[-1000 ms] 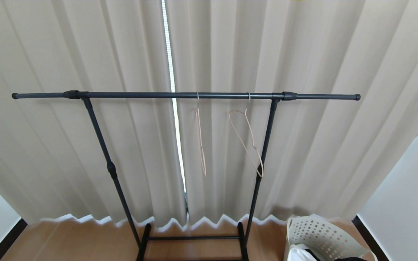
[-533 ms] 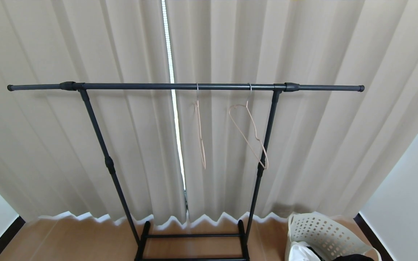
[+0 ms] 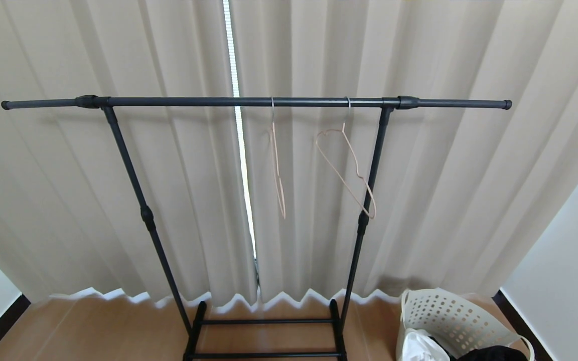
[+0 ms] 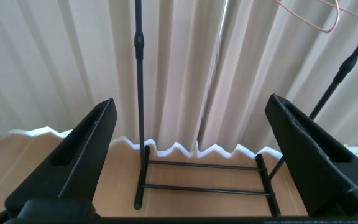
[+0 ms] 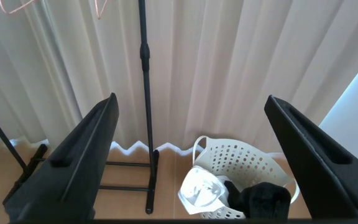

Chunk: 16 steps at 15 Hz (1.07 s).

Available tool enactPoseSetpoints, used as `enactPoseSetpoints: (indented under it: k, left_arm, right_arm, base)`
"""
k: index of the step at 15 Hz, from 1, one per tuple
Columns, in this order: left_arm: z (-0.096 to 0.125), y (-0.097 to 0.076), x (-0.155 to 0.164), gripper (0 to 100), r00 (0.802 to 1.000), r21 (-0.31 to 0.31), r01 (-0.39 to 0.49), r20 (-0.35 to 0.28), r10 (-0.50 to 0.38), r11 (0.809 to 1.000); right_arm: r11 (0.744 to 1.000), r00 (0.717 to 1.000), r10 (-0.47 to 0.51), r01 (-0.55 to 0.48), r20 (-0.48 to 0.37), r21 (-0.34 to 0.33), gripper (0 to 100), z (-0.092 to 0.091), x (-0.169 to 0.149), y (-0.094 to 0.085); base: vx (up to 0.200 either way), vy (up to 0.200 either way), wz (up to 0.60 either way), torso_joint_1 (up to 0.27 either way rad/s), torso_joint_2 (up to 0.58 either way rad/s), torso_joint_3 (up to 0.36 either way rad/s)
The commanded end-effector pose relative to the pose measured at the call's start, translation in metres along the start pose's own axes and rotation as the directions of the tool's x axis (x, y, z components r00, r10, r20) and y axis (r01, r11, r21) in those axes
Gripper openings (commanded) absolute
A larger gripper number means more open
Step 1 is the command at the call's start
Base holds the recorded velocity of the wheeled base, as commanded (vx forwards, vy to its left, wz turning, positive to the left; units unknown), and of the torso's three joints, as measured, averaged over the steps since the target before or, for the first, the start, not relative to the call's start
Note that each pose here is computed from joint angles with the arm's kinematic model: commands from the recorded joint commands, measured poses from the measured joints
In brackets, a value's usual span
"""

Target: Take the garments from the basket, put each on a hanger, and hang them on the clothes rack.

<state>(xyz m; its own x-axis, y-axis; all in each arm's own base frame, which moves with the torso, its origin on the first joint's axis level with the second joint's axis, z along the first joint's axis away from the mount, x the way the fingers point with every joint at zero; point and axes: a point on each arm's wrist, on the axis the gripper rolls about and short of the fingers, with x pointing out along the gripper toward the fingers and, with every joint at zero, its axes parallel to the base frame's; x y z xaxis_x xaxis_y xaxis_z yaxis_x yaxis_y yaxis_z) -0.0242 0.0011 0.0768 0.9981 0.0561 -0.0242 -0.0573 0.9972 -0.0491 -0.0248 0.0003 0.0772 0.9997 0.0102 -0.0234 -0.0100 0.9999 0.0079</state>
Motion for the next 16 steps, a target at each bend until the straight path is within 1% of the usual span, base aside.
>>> enactPoseSetpoints:
  k: [1,4,11,16]
  left_arm:
    - [0.0,0.0,0.0,100,1.0,0.0,-0.001,0.0,0.001,1.0]
    - [0.0,0.0,0.0,100,1.0,-0.002,-0.001,0.0,0.001,1.0]
    - [0.0,0.0,0.0,100,1.0,-0.002,-0.001,0.0,0.001,1.0]
    - [0.0,0.0,0.0,100,1.0,-0.002,-0.001,0.0,0.001,1.0]
  right_arm:
    - [1.0,1.0,0.001,-0.001,-0.001,0.0,100,0.0001,0.0001,0.0]
    - [1.0,1.0,0.001,-0.001,-0.001,0.002,100,0.0001,0.0001,0.0]
    - [1.0,1.0,0.001,-0.001,-0.001,0.002,100,0.0001,0.0001,0.0]
    - [1.0,1.0,0.001,-0.001,-0.001,0.002,100,0.0001,0.0001,0.0]
  base:
    - [0.0,0.0,0.0,-0.168,0.39,0.217]
    - [0.0,0.0,0.0,-0.181,0.45,0.261]
    - [0.0,0.0,0.0,-0.21,0.54,0.329]
    - [0.0,0.0,0.0,-0.177,0.51,0.337]
